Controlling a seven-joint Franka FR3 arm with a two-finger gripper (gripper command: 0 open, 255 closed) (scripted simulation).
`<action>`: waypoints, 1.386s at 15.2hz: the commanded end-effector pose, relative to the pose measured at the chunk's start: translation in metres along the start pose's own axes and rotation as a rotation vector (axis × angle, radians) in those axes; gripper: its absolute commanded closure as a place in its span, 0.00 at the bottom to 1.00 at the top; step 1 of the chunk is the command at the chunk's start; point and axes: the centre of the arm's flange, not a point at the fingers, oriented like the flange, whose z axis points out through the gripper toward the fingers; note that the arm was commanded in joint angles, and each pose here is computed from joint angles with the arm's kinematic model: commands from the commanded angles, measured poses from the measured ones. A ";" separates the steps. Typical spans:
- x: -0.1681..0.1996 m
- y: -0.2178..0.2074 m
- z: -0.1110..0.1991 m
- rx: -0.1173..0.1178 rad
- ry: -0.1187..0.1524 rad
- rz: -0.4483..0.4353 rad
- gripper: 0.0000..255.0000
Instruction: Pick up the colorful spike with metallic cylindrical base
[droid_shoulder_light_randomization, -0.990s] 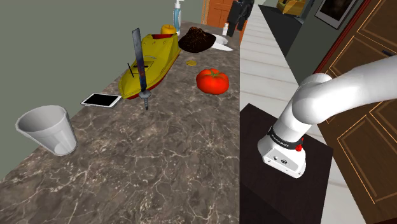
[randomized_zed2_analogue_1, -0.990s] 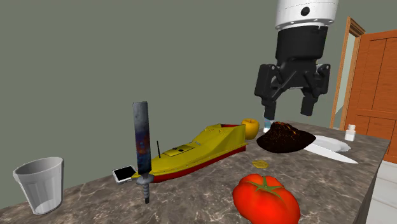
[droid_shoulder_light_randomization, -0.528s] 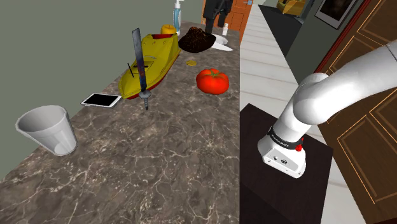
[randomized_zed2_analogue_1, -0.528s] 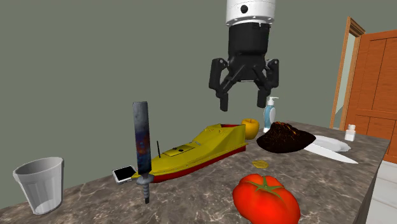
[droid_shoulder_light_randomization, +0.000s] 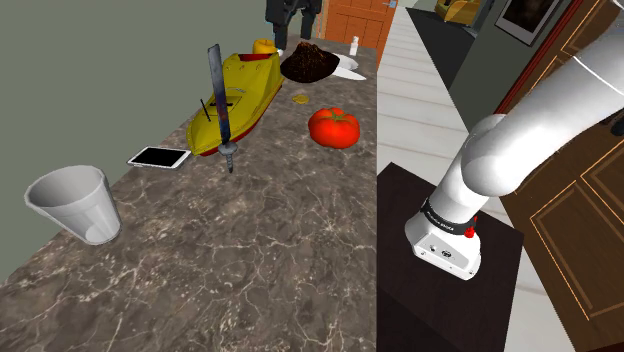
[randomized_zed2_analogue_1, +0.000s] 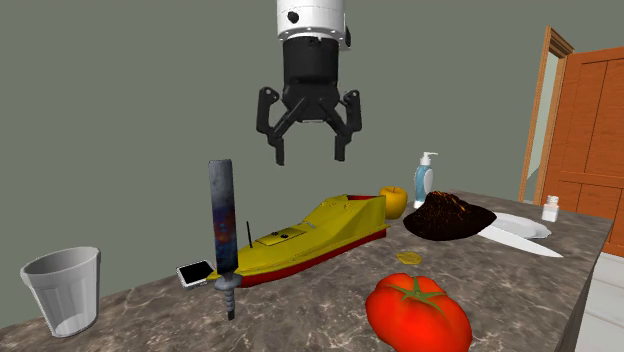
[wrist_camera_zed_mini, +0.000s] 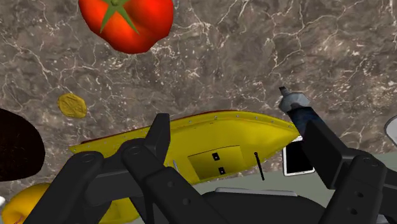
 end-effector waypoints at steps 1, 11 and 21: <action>0.016 -0.025 0.000 0.004 -0.007 -0.007 0.00; 0.086 -0.126 -0.010 0.016 -0.036 -0.041 0.00; 0.085 -0.127 0.031 0.016 -0.036 -0.041 1.00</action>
